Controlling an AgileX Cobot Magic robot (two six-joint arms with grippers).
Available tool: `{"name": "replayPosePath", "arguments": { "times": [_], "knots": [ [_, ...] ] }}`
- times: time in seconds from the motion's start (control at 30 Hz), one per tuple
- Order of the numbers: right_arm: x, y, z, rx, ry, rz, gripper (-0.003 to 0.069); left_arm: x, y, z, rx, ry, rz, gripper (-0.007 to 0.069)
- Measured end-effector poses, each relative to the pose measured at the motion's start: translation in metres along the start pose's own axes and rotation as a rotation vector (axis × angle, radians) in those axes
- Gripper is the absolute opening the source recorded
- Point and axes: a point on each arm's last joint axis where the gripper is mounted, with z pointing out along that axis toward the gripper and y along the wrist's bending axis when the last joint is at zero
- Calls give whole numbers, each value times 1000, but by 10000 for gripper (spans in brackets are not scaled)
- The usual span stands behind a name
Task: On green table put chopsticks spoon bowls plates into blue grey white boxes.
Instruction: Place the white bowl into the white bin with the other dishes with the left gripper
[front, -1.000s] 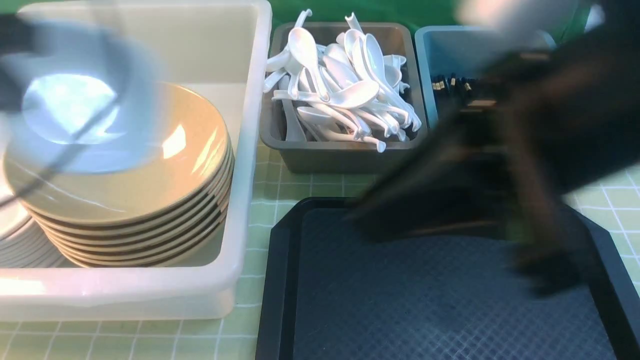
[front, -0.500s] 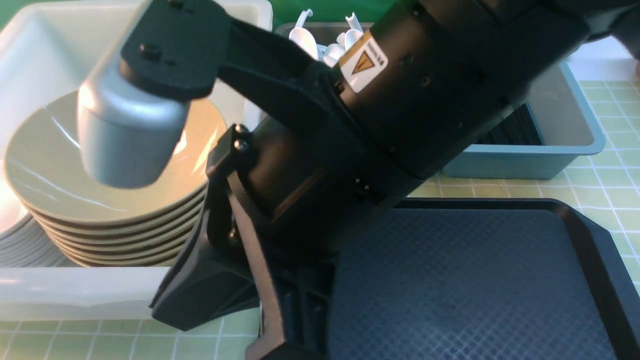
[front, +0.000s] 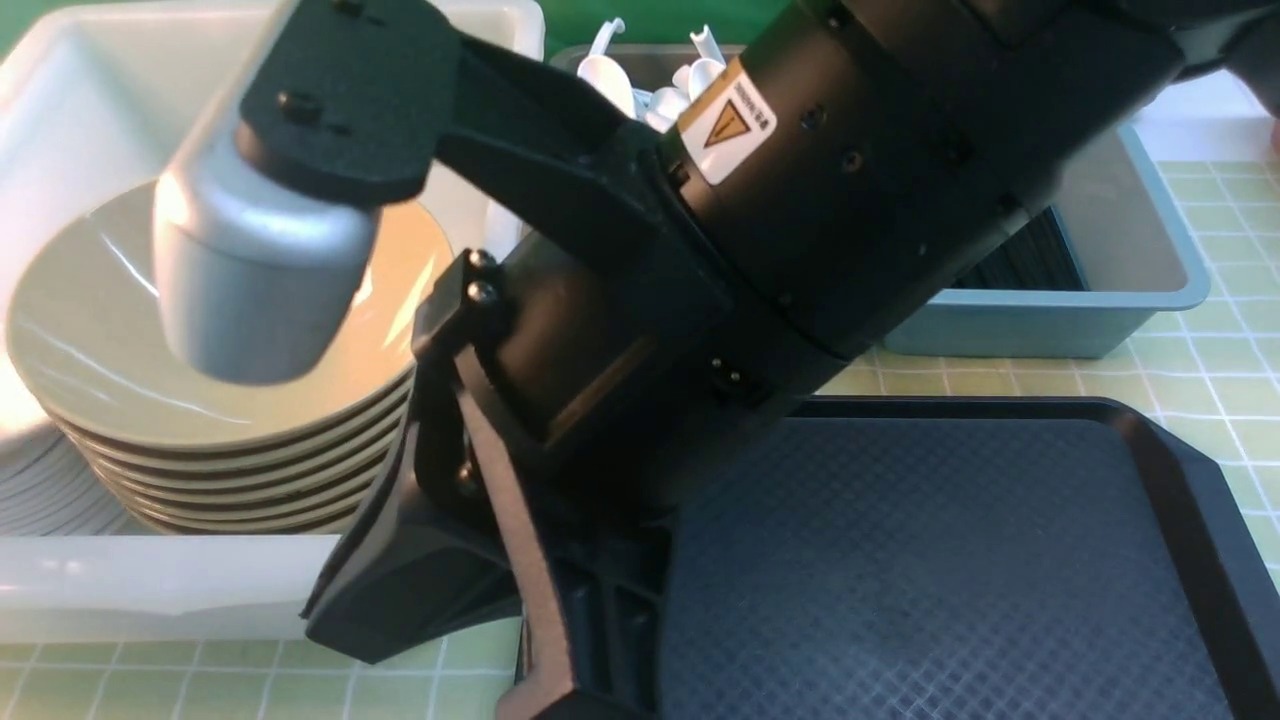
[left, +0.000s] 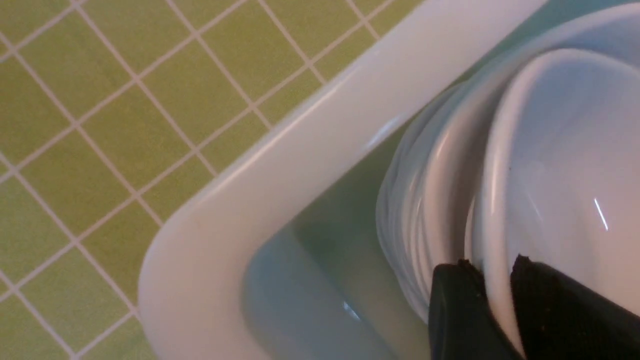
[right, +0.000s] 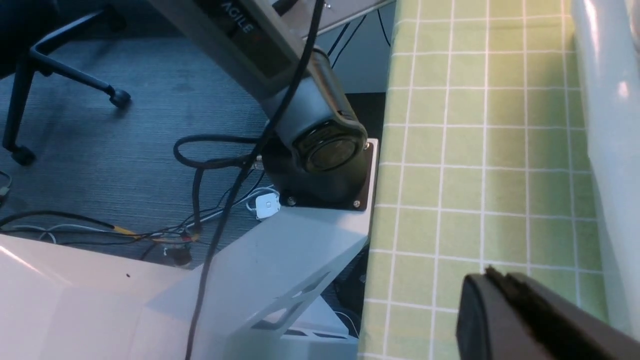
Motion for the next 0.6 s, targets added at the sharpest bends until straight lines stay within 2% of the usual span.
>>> {"name": "replayPosePath", "arguments": {
  "times": [0.1,0.2,0.23,0.3,0.4,0.53,0.6],
  "knots": [
    [0,-5,-3,19,-12,32,38,0,0,0,1,1,0,227],
    [2,-10,-6,32,-16,61,44,0,0,0,-4,-1,0,380],
    [2,-11,-6,34,-17,65,44,0,0,0,-7,-2,-1,400],
    [3,-14,-8,45,-17,80,47,0,2,0,-25,-1,-10,512],
    [7,-22,-12,84,0,127,47,-1,4,-4,-45,4,-29,637],
    [16,-35,-17,186,65,220,47,1,-4,-26,7,-34,-11,664],
    [23,-43,-21,263,120,277,50,6,-17,-46,84,-71,65,663]
  ]
}}
